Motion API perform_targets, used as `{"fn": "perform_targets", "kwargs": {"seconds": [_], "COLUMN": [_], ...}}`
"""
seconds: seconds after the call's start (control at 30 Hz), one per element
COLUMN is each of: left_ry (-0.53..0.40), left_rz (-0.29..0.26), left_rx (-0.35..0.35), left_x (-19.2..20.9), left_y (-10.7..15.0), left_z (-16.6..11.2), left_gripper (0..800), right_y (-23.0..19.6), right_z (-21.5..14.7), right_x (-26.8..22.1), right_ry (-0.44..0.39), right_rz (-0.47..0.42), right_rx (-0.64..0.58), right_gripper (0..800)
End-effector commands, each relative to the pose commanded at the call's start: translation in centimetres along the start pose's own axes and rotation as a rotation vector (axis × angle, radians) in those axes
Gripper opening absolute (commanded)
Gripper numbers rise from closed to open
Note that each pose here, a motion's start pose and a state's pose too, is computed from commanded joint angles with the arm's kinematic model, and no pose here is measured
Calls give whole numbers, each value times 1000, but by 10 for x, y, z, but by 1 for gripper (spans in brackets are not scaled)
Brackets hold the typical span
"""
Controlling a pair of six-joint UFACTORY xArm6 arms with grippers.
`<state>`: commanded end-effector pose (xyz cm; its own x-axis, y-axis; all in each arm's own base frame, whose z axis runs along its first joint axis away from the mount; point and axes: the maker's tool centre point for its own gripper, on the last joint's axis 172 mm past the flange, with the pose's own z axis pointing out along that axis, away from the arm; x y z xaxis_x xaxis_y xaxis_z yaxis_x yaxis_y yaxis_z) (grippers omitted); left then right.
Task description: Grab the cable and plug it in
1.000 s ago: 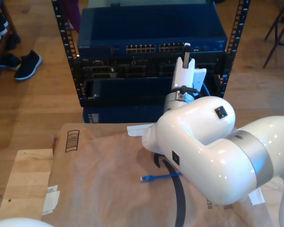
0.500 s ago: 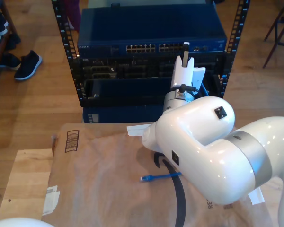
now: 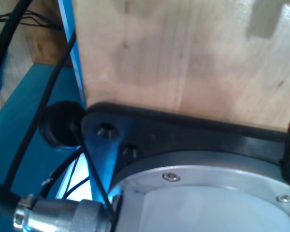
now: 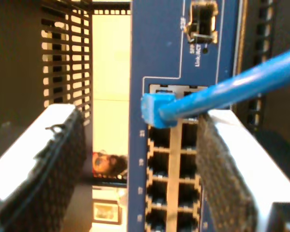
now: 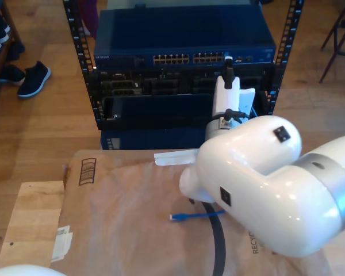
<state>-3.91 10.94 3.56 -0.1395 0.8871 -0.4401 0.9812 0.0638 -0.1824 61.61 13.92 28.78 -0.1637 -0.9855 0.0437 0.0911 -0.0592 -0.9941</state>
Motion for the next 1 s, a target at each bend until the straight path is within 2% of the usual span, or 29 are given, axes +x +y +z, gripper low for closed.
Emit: {"fn": "perform_targets", "kwargs": {"seconds": [0.1,0.23,0.3,0.47,0.6,0.67,0.77,0.87,1.0], "left_ry": [1,2,0,1,1,0,2,0,1], "left_rz": [-3,-2,-3,-3,-3,-2,0,-3,-3], "left_rx": [-1,0,-1,-1,-1,0,0,-1,-1], "left_x": [0,0,0,0,0,0,0,0,0], "left_y": [0,0,0,0,0,0,0,0,0], "left_z": [0,0,0,0,0,0,0,0,0], "left_gripper": [799,799,799,799,799,799,799,799,799], "right_y": [-21,-4,0,4,21,24,32,34,58], "right_z": [-20,-34,-35,-56,-86,-100,-121,-139,-176], "right_x": [-8,-14,4,52,110,143,185,239,301], "right_ry": [-99,-217,-244,-333,-376,-374,-347,-281,-225], "right_rz": [-33,-67,-117,-267,-392,-456,-515,-550,-571], "right_rx": [-3,-177,-255,-399,-601,-689,-822,-922,-1065], "right_gripper": [403,535,584,593,689,713,792,793,793]}}
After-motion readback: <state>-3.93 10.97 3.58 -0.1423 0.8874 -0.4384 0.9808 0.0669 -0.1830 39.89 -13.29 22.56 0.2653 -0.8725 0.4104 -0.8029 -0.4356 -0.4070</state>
